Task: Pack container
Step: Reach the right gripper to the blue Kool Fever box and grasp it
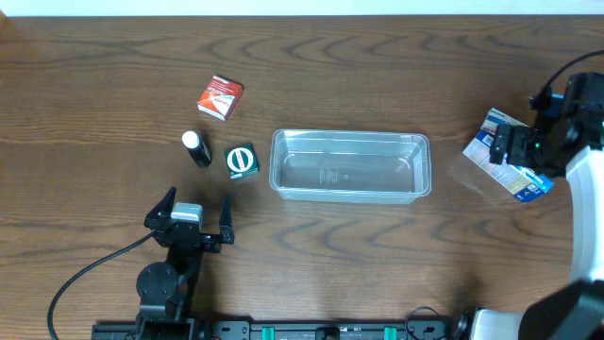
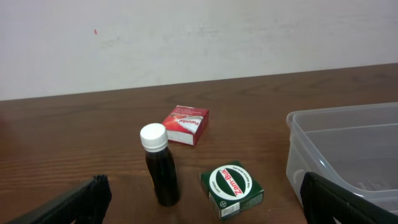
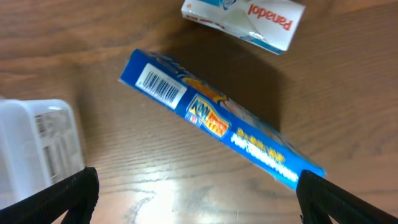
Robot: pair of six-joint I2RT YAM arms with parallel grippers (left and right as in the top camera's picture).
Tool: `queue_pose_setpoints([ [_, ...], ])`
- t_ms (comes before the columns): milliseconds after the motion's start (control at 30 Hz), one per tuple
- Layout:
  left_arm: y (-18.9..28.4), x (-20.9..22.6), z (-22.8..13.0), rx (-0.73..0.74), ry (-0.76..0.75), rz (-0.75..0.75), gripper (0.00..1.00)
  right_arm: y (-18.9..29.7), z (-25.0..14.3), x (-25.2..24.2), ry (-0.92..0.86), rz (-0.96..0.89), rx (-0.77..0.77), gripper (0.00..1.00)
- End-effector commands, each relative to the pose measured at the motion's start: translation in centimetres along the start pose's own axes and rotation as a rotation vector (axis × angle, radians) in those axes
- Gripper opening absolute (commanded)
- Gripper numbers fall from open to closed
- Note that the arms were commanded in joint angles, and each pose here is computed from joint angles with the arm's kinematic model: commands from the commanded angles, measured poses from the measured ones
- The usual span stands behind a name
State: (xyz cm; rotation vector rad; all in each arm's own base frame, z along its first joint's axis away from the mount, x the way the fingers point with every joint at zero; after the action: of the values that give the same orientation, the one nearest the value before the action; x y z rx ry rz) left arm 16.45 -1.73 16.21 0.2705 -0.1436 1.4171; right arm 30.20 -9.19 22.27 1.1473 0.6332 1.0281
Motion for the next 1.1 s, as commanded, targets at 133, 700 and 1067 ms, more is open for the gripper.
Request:
queue_pose_setpoints([
  [133,-0.1,-0.3,-1.1,0.042,0.000,-0.019,0.98,-2.2,1.4,0.3,0.105,0.022,0.005,0.99],
  [700,-0.1,-0.3,-1.1,0.042,0.000,-0.019,0.98,-3.3,1.3,1.7,0.401,0.024,0.009,0.95],
  [1067,-0.1,-0.3,-1.1,0.042,0.000,-0.019,0.98,-5.0,0.1,-0.3,0.346,-0.021,0.052,0.84],
])
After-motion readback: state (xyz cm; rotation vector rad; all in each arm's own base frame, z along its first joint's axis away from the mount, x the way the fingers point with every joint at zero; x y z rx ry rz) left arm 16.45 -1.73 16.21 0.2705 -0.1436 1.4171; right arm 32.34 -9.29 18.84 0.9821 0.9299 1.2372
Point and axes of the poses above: each gripper's point midway between its finger pads, its own y axis back along the fingers, its own x axis along the line the jaws close on, z = x × y, the point moved 8 cm from there along y, back along the fingers, and after that the axes turned 13 degrees about -y, right-handed, at the moved point
